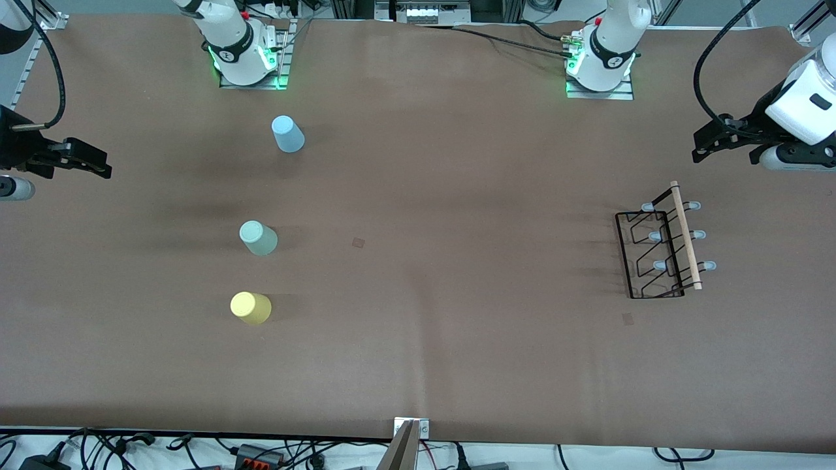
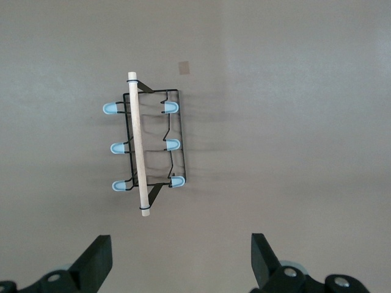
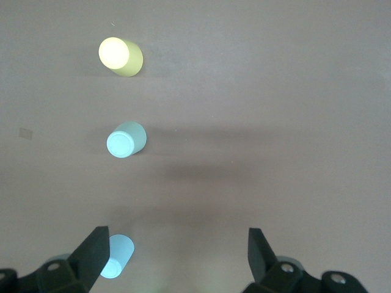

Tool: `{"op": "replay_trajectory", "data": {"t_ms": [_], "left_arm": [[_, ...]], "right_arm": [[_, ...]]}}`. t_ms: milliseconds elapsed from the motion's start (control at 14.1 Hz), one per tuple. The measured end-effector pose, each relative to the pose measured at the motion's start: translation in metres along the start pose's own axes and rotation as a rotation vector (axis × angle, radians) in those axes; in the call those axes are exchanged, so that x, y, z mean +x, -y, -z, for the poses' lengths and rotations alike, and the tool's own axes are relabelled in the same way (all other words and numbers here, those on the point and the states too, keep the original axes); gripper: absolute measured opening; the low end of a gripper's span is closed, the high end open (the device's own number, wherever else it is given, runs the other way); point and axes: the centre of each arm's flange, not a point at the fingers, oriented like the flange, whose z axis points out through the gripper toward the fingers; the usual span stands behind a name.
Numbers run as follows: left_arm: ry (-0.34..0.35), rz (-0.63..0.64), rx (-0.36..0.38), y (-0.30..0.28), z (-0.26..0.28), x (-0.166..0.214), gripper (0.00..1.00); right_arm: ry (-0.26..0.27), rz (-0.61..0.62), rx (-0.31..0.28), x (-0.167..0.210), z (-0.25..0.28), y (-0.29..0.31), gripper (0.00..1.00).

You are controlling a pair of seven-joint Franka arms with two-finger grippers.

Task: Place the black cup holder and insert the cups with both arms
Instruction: 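Move the right gripper to the teal cup while the left gripper descends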

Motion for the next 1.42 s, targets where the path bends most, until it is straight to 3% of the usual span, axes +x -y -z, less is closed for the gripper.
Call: {"op": "replay_trajectory", "data": {"t_ms": [356, 783, 996, 1139, 1423], "left_arm": [[0.001, 0.000, 0.000, 0.000, 0.000, 0.000, 1.00], [0.001, 0.000, 0.000, 0.000, -0.001, 0.000, 1.00], [0.016, 0.002, 0.000, 0.001, -0.003, 0.000, 1.00], [0.067, 0.004, 0.001, 0.003, -0.010, -0.004, 1.00], [0.137, 0.013, 0.000, 0.008, -0.021, -0.004, 1.00]], "right_arm": [[0.008, 0.001, 0.006, 0.000, -0.003, 0.001, 1.00], [0.123, 0.056, 0.018, 0.002, -0.068, 0.004, 1.00], [0.080, 0.070, 0.015, 0.008, -0.116, 0.013, 1.00], [0.051, 0.057, 0.014, 0.006, -0.164, 0.017, 1.00], [0.062, 0.057, 0.011, -0.007, -0.194, 0.033, 1.00]]}}
